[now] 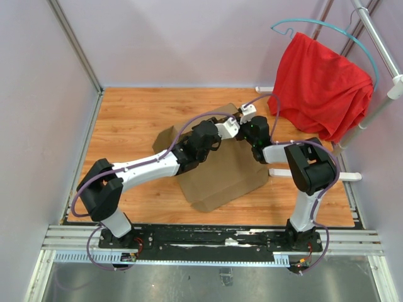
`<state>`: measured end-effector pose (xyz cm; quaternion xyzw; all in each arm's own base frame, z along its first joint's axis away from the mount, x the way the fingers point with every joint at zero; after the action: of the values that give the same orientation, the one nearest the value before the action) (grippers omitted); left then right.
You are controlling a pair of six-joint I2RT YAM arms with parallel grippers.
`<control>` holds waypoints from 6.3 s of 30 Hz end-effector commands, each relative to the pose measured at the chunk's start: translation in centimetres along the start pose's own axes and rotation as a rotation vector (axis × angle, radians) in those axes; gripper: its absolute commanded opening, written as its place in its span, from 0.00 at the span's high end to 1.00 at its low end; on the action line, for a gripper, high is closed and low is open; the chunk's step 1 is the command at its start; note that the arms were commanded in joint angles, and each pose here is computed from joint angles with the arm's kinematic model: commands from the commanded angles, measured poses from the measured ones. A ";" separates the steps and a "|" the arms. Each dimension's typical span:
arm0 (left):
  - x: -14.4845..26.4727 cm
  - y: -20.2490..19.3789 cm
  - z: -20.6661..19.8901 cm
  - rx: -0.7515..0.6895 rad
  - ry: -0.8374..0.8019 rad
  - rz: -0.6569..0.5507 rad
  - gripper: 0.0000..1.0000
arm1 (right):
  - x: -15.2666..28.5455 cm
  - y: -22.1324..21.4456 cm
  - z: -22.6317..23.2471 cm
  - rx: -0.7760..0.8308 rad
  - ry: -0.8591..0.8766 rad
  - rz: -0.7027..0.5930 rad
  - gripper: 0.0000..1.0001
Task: Fold the paper box
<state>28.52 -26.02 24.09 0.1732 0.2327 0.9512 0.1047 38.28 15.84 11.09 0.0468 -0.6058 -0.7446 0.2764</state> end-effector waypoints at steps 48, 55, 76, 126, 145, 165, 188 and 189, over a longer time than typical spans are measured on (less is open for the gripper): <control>16.8 -10.0 6.0 1.044 0.381 -0.587 0.25 | 18.2 6.9 -1.6 -0.246 0.044 -0.023 0.99; 16.6 -7.1 8.4 0.976 0.145 -0.573 0.23 | 18.7 8.1 -1.5 -0.207 0.040 0.017 0.99; 3.1 -14.8 2.0 1.117 -0.187 -0.596 0.24 | 7.6 7.0 -6.8 -0.305 -0.021 0.162 0.98; 3.9 -13.9 -1.9 0.986 -0.189 -0.535 0.33 | 4.6 0.3 -0.5 -0.090 -0.080 0.284 0.98; 2.1 -14.4 -3.3 0.975 -0.036 -0.279 0.40 | 6.8 -1.0 2.4 -0.076 -0.077 0.237 0.98; 0.6 -14.4 -3.9 0.809 0.283 0.111 0.80 | 10.1 -2.7 6.4 -0.025 -0.208 0.119 0.99; 1.0 -12.9 -7.7 0.785 0.231 0.130 0.71 | 10.5 -1.9 6.0 -0.057 -0.323 0.090 0.99; 1.2 -13.0 -7.8 0.787 0.224 0.129 0.71 | 10.5 -2.0 6.0 -0.059 -0.325 0.091 0.99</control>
<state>26.65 -17.16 12.02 0.1012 0.5571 0.8214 -0.0684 26.31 15.97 12.88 -0.1125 -0.6221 -0.7438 0.2171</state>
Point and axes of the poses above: each gripper's point midway between its finger pads, its own x axis back along the fingers, its own z axis along the line the jaws close on, y = z × x, the point moved 10 cm from there along x, back along the fingers, and after that the axes turned 12 degrees about -x, right-handed, at the moved point
